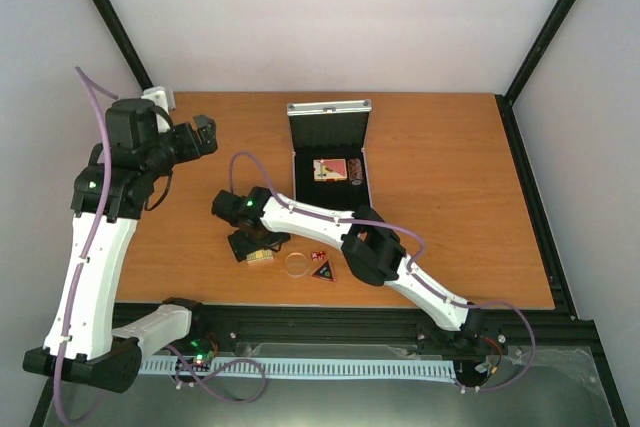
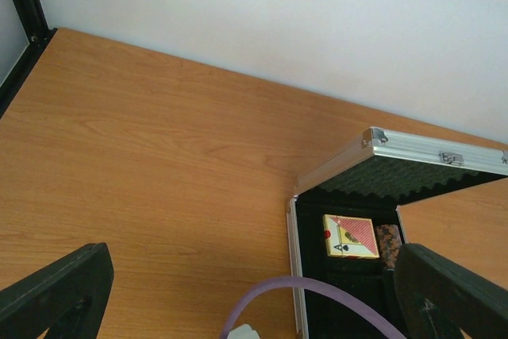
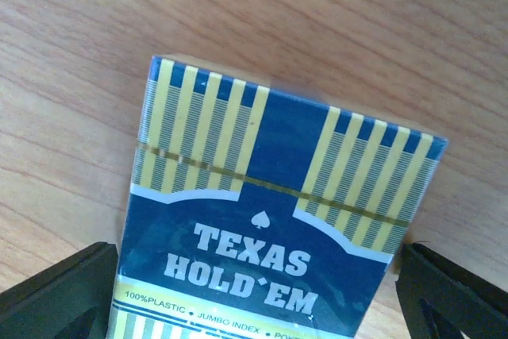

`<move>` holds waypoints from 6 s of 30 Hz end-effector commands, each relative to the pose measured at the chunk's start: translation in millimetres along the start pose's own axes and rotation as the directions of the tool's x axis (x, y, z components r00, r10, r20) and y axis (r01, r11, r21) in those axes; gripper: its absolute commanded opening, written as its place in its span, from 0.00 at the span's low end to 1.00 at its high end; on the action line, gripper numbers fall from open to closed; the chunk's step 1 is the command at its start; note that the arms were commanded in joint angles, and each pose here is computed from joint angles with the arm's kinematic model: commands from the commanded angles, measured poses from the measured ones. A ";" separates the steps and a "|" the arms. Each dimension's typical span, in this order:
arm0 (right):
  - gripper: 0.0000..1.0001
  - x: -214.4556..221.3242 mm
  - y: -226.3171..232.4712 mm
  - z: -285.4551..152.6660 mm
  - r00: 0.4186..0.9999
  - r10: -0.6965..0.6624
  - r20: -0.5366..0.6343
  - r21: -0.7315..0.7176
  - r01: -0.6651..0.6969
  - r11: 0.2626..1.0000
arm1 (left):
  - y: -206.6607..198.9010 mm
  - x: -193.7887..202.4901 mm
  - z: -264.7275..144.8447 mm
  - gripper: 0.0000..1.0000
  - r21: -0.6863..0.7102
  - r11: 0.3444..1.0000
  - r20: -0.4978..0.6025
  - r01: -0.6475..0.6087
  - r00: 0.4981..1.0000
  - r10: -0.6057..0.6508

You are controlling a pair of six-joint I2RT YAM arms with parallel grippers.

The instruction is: Pack up texas hold em set

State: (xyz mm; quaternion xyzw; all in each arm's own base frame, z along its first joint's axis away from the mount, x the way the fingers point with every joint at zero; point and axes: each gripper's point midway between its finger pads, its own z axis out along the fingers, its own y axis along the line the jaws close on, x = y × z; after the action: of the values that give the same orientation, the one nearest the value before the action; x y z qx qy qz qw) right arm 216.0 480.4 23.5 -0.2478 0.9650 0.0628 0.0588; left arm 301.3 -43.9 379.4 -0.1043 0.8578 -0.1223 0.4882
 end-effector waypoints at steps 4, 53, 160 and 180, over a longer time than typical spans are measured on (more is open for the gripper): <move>0.86 3.2 -4.8 11.3 0.999 -0.023 -0.027 0.026 0.024 0.999 | 1.3 1.8 2.0 1.00 -0.006 1.000 -0.001 -0.021 1.000 0.021; 0.03 -81.4 -218.6 -127.4 0.168 0.929 0.329 -0.435 -0.846 0.307 | 11.1 32.0 20.6 1.00 -0.025 0.998 -0.087 -0.057 0.995 0.054; 1.00 -28.0 -315.3 -34.9 0.850 0.385 0.359 0.345 -0.504 0.792 | 28.2 64.2 44.3 1.00 -0.086 0.994 -0.184 -0.075 0.981 0.058; 1.00 -46.7 -298.2 -85.3 0.827 0.298 0.476 0.206 -0.435 0.877 | 33.9 74.5 49.4 1.00 -0.100 0.991 -0.203 -0.088 0.977 0.066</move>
State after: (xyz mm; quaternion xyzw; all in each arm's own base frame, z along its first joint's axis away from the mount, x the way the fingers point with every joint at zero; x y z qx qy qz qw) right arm 383.1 211.4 46.6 -0.0014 0.9640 -0.0715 0.2562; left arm 303.8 -39.6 278.8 -0.0907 0.9153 -0.0696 0.3863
